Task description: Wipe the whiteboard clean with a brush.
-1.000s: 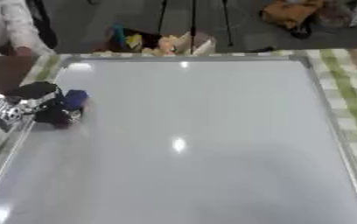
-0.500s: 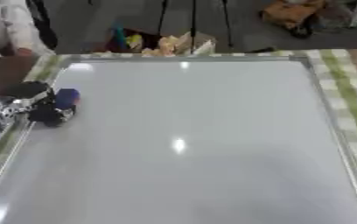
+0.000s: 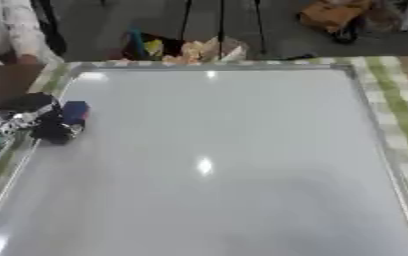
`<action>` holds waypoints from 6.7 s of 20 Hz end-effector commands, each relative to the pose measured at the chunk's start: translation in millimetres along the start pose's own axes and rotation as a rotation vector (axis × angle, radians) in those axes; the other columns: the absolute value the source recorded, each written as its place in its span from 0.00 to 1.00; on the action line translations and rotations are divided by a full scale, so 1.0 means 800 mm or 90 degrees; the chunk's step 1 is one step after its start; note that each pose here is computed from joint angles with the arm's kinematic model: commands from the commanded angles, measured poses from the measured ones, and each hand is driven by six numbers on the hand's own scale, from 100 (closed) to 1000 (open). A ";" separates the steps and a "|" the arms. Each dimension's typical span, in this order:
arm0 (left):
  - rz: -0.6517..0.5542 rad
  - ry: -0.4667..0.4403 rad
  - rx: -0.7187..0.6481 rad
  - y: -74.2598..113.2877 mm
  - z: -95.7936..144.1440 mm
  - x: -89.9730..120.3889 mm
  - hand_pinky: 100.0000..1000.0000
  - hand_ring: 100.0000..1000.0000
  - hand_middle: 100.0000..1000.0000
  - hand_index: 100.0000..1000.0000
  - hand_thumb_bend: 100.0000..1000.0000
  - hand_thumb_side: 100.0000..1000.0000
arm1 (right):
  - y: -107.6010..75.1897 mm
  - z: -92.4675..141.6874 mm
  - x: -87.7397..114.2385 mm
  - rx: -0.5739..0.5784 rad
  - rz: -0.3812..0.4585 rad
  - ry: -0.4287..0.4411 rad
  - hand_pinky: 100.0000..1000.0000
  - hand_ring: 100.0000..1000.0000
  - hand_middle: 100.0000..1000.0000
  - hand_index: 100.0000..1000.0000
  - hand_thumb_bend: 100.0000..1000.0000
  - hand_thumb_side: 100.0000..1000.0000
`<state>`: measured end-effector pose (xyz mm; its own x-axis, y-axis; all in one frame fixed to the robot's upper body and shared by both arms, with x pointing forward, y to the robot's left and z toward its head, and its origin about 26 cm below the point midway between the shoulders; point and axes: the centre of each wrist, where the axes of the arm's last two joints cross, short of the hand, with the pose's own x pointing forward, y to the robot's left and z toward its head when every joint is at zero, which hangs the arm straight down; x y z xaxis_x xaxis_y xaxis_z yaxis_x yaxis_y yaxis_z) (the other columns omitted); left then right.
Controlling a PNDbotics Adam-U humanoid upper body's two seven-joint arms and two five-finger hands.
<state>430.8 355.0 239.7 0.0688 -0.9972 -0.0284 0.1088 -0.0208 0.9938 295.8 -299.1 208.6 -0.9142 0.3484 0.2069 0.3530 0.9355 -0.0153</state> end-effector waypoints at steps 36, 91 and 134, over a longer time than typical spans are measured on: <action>-0.128 -0.112 -0.018 0.017 0.023 0.043 0.44 0.44 0.32 0.25 0.11 0.74 | -0.004 -0.012 0.004 0.007 0.002 -0.020 0.74 0.67 0.49 0.77 0.00 0.80; -0.350 -0.519 0.018 0.068 0.152 0.212 0.44 0.44 0.34 0.30 0.00 0.63 | -0.005 -0.014 0.004 0.015 -0.015 -0.012 0.74 0.67 0.49 0.77 0.00 0.81; -0.456 -0.572 -0.053 0.029 0.124 0.249 0.54 0.68 0.70 0.55 0.21 0.86 | -0.003 -0.014 0.004 0.014 -0.023 -0.008 0.74 0.67 0.48 0.77 0.00 0.82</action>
<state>348.7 147.4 261.2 -0.7709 -0.4548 -0.4460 -0.0891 -0.6163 0.7825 296.5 -298.7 211.6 -0.9219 0.3161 0.2241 0.3193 0.9474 -0.0229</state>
